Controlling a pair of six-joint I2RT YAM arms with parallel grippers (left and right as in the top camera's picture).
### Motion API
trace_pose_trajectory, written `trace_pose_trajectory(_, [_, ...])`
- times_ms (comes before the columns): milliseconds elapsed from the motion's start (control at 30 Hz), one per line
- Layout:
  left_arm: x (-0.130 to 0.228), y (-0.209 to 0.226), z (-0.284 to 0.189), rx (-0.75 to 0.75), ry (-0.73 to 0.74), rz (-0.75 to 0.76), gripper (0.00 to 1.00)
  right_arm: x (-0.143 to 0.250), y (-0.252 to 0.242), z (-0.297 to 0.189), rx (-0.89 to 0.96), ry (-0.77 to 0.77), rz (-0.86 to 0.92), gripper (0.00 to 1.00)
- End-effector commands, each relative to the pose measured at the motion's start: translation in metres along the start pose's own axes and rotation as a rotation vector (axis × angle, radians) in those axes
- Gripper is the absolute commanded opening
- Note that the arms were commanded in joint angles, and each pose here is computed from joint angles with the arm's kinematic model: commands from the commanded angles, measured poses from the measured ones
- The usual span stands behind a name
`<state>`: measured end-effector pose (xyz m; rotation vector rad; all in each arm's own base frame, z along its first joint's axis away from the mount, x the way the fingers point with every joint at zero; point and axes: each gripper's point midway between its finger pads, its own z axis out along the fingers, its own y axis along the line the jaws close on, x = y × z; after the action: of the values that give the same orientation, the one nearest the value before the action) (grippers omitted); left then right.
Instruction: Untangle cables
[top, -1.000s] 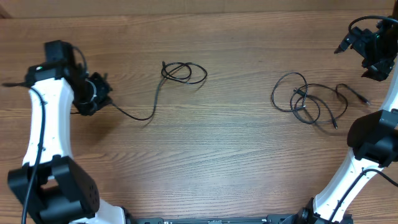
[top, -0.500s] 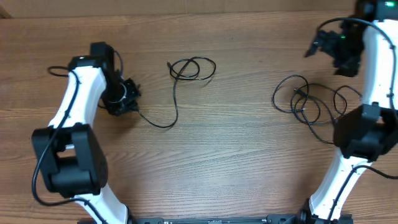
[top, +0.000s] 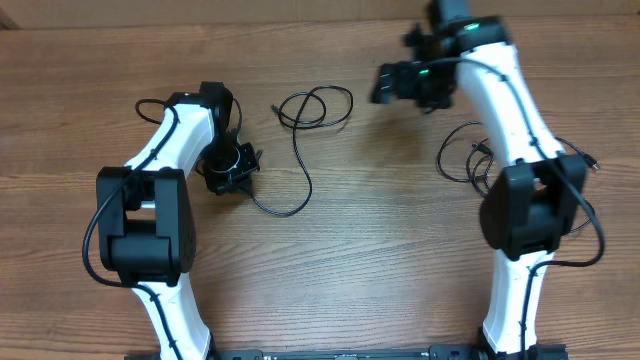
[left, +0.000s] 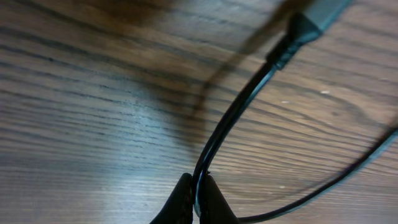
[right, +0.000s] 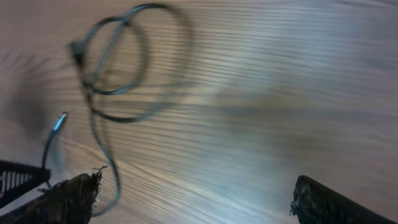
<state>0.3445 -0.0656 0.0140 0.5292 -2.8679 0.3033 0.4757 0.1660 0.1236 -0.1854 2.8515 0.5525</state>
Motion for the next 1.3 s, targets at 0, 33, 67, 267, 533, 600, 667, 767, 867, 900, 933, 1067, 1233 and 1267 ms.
trace_pose_trajectory(0, [0.006, 0.002, 0.013, -0.017, 0.044, 0.032, 0.04, 0.007, 0.04, 0.028, -0.055, 0.001, -0.112, 1.0])
trace_pose_trajectory(33, [0.007, 0.003, 0.014, -0.019, 0.048, 0.032, 0.04, 0.006, 0.052, 0.035, -0.066, -0.016, -0.144, 1.0])
trace_pose_trajectory(67, [0.008, 0.003, 0.016, -0.022, 0.052, 0.033, 0.04, 0.005, 0.063, 0.042, -0.075, -0.031, -0.174, 1.0])
trace_pose_trajectory(267, [0.014, 0.006, 0.02, -0.03, 0.07, 0.051, 0.06, -0.002, 0.113, 0.075, -0.063, -0.154, -0.324, 1.0])
trace_pose_trajectory(533, [0.012, 0.006, 0.021, -0.027, 0.064, 0.051, 0.35, 0.003, 0.133, 0.107, -0.005, -0.242, -0.401, 1.0])
trace_pose_trajectory(600, [0.011, 0.005, 0.021, -0.025, 0.059, 0.052, 0.49, 0.009, 0.133, 0.116, -0.009, -0.24, -0.408, 1.0])
trace_pose_trajectory(667, [0.011, 0.005, 0.021, -0.024, 0.057, 0.053, 0.52, 0.013, 0.132, 0.125, -0.011, -0.24, -0.413, 0.97])
trace_pose_trajectory(767, [0.011, 0.008, 0.021, -0.038, 0.058, 0.054, 0.56, 0.017, 0.129, 0.142, -0.02, -0.245, -0.409, 0.93])
trace_pose_trajectory(867, [0.01, 0.021, 0.02, -0.113, 0.049, 0.051, 0.68, 0.027, 0.12, 0.164, -0.008, -0.206, -0.404, 0.84])
trace_pose_trajectory(900, [0.01, 0.026, 0.019, -0.142, 0.044, 0.051, 0.78, 0.031, 0.116, 0.171, -0.004, -0.192, -0.402, 0.84])
trace_pose_trajectory(933, [0.009, 0.03, 0.018, -0.161, 0.04, 0.051, 0.95, 0.035, 0.112, 0.178, 0.002, -0.174, -0.398, 0.84])
trace_pose_trajectory(1067, [0.007, 0.032, 0.018, -0.174, 0.027, 0.053, 0.99, 0.058, 0.091, 0.204, 0.042, -0.082, -0.381, 0.65])
trace_pose_trajectory(1233, [-0.005, 0.026, 0.019, -0.155, -0.022, 0.063, 1.0, 0.066, 0.085, 0.21, 0.055, -0.047, -0.374, 0.27])
trace_pose_trajectory(1267, [-0.009, 0.025, 0.019, -0.149, -0.036, 0.066, 0.99, 0.067, 0.085, 0.21, 0.055, -0.045, -0.374, 0.2])
